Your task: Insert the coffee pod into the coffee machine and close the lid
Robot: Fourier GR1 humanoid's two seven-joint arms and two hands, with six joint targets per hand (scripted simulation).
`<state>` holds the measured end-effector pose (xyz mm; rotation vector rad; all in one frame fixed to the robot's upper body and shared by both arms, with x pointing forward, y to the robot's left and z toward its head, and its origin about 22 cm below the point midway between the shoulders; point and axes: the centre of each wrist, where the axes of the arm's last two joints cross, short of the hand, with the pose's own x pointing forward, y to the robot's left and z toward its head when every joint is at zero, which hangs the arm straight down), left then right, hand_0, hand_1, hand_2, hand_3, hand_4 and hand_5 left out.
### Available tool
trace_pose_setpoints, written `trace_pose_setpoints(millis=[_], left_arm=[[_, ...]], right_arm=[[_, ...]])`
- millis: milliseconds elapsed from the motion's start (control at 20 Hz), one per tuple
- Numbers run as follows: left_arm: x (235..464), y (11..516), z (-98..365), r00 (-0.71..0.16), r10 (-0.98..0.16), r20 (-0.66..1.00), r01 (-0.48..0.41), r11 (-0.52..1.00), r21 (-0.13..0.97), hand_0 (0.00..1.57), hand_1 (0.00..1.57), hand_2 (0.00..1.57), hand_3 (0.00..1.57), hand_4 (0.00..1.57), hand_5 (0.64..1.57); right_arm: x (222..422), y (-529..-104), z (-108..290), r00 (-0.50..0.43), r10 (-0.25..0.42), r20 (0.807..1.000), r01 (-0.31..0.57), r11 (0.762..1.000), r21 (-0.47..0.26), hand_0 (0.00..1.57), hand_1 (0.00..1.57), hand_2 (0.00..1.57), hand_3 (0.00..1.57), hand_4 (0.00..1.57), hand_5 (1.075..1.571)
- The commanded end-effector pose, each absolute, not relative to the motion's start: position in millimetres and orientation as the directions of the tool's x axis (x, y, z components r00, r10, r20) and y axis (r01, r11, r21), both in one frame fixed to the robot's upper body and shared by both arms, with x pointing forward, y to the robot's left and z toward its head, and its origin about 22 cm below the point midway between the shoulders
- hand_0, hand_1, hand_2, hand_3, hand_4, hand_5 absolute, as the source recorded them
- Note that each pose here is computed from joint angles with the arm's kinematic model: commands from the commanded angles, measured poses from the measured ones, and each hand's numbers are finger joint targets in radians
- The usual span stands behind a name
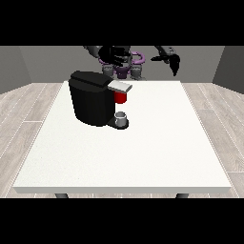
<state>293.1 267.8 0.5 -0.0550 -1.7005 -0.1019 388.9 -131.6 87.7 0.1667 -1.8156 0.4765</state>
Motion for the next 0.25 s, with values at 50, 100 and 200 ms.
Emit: trace_pose_setpoints(millis=[50, 100, 200], left_arm=[[287.8, 276.6, -10.4, -0.109, 0.002, 0.994, 0.06, 0.998, 0.004, 0.0, 0.0, 0.0, 0.0, 0.19, 1.571], [283.5, 275.1, -12.5, -0.08, -0.012, 0.997, 0.058, 0.998, 0.017, 0.0, 0.0, 0.0, 0.0, 0.19, 1.571], [273.4, 272.2, -30.5, -0.047, -0.035, 0.998, 0.016, 0.999, 0.035, 0.0, 0.0, 0.0, 0.0, 0.19, 1.571]], right_arm=[[353.3, -137.6, 40.3, -0.229, -0.034, 0.973, -0.388, 0.92, -0.059, 0.0, 0.0, 0.0, 0.0, 0.29, 1.571], [342.4, -140.0, 24.7, -0.18, -0.025, 0.983, -0.364, 0.93, -0.043, 0.0, 0.0, 0.0, 0.0, 0.28, 1.571], [320.0, -143.3, 1.2, -0.132, -0.047, 0.99, -0.335, 0.942, 0.0, 0.0, 0.0, 0.0, 0.0, 0.16, 1.571]])
